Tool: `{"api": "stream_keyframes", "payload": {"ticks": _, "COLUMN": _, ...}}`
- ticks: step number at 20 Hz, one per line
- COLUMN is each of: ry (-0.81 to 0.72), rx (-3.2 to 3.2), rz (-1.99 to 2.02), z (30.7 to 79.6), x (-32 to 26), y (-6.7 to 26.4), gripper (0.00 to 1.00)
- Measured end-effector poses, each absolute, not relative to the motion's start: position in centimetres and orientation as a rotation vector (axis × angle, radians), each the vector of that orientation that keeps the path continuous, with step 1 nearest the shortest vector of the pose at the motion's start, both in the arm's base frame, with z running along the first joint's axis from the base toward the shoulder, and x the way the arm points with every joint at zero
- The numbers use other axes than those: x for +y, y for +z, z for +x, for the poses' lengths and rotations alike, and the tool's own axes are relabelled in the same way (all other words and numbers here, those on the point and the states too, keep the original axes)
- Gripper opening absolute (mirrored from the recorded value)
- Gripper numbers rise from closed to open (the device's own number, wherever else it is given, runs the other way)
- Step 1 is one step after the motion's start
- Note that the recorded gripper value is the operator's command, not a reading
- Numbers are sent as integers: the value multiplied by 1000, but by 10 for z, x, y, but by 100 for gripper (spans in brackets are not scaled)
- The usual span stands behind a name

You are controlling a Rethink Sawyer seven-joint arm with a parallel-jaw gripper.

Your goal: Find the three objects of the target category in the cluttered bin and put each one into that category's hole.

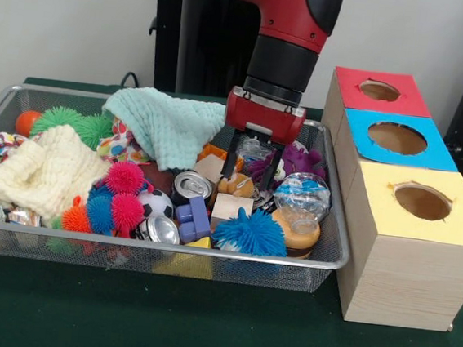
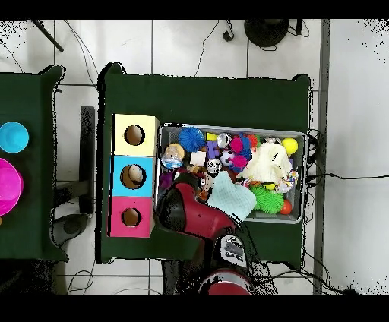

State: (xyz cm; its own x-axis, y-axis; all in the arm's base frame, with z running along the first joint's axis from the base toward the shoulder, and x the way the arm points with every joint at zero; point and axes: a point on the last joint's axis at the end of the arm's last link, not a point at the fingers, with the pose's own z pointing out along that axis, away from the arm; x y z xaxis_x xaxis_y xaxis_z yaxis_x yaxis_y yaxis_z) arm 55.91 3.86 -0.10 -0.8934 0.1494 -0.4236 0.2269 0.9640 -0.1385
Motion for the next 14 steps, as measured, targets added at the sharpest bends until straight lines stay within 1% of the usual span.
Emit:
{"api": "stream_keyframes", "payload": {"ticks": 7, "ry": -304, "rx": 2671, "rz": 275, "z": 557, "x": 23, "y": 0, "gripper": 100}}
{"api": "stream_keyframes", "payload": {"ticks": 14, "ry": -338, "rx": 2628, "rz": 264, "z": 554, "x": 15, "y": -8, "gripper": 100}}
